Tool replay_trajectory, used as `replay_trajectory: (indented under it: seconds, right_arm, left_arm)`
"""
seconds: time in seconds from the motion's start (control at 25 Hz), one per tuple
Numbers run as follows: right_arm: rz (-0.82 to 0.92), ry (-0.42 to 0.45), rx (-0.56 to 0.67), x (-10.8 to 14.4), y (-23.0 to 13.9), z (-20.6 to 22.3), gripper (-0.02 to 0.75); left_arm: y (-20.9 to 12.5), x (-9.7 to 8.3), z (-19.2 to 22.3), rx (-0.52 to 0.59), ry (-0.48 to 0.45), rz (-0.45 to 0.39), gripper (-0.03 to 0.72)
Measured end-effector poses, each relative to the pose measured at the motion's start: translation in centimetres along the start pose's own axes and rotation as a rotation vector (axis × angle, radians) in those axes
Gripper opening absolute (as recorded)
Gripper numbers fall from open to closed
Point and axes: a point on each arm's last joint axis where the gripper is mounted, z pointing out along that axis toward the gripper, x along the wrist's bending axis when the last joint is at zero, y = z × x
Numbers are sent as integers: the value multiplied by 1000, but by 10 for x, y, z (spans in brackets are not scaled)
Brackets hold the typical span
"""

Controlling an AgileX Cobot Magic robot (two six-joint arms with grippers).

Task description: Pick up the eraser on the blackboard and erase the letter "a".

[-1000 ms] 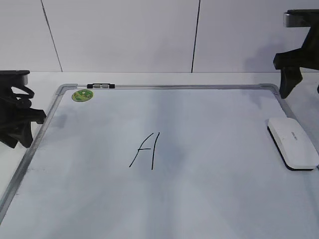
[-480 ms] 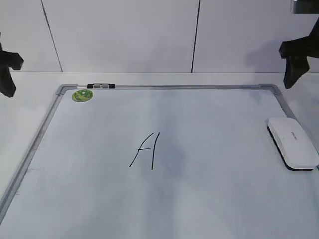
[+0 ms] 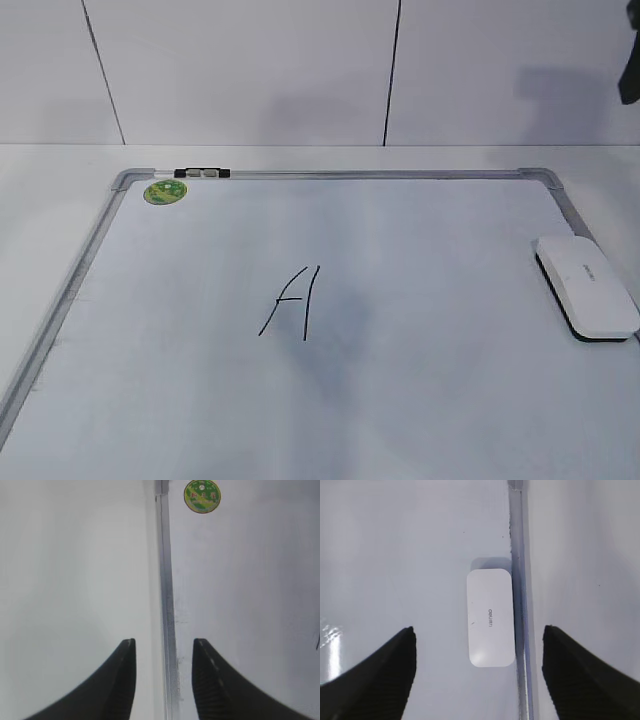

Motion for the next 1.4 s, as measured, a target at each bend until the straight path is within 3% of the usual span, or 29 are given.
replay_trajectory:
  seconds: [0.28,0.64,0.8,1.08,1.4]
  right_arm:
    - [25,58,-124,-2,-24,-55,601]
    - [27,79,-153,-4,-96,-82,600]
    - [-9,109,-184,0,-125,-92,600]
    - [26,148,-368,-10,-172,-138,600]
    - [14,180,-453,-15,-209,-152,597]
  left_arm:
    - [-19,-6,-47,-63,-24,27,293]
    - [-50,-7,-99,-121,-49,56,446]
    - [-67,-5,-124,-175,-61,57,455]
    - [-121,4,-156,-287,-86,56,455]
    - [-179,11,-153,-329,-132,52,455]
